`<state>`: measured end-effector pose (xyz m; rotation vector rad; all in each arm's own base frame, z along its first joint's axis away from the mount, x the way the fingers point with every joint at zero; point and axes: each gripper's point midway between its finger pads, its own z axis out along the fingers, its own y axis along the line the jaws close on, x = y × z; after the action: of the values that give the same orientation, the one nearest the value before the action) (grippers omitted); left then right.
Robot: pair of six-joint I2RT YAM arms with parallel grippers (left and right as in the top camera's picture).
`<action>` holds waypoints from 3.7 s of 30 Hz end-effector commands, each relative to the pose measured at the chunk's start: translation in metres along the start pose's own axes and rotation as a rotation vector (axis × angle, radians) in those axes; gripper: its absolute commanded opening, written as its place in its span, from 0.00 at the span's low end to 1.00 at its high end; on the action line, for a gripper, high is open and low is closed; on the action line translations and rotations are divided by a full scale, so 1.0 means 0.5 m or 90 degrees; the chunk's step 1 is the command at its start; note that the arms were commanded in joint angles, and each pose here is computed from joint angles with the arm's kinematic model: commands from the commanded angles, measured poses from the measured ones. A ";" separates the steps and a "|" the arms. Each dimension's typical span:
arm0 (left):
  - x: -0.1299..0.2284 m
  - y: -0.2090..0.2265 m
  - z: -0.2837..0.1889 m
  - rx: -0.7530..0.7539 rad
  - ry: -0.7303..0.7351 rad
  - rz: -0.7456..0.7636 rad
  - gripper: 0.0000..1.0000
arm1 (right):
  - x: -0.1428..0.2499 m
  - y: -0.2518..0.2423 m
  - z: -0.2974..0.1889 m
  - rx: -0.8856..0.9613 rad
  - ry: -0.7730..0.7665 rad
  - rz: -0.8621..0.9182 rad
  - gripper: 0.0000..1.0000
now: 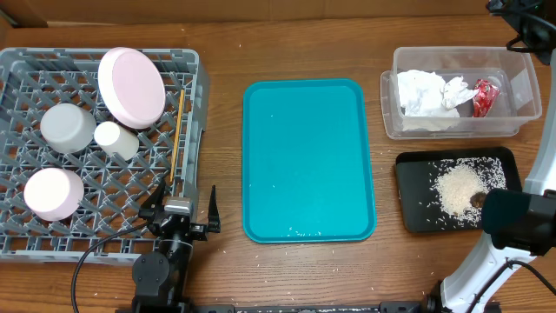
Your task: Sort waste into correct bins and load items into the dishwasher
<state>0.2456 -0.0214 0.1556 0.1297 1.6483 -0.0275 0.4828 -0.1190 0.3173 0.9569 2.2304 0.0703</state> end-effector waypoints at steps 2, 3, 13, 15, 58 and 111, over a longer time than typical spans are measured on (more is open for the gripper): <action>0.000 0.005 -0.001 -0.009 -0.002 0.015 1.00 | -0.011 0.002 -0.012 -0.006 -0.014 0.002 1.00; 0.000 0.005 -0.001 -0.009 -0.002 0.015 1.00 | -0.011 0.002 -0.012 -0.006 -0.013 0.002 1.00; 0.000 0.005 -0.001 -0.009 -0.002 0.015 1.00 | -0.011 0.002 -0.012 -0.006 -0.013 0.002 1.00; 0.000 0.005 -0.001 -0.009 -0.002 0.015 1.00 | -0.011 0.002 -0.012 -0.006 -0.014 0.002 1.00; 0.000 0.005 -0.001 -0.009 -0.002 0.015 1.00 | 0.064 0.054 -0.271 -0.197 -0.247 -0.176 1.00; 0.000 0.005 -0.001 -0.009 -0.002 0.015 1.00 | 0.557 -0.132 -0.218 -0.494 -0.531 -0.348 1.00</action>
<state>0.2456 -0.0200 0.1556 0.1239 1.6488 -0.0212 0.2392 0.0362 0.2249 -0.0528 1.3834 0.2386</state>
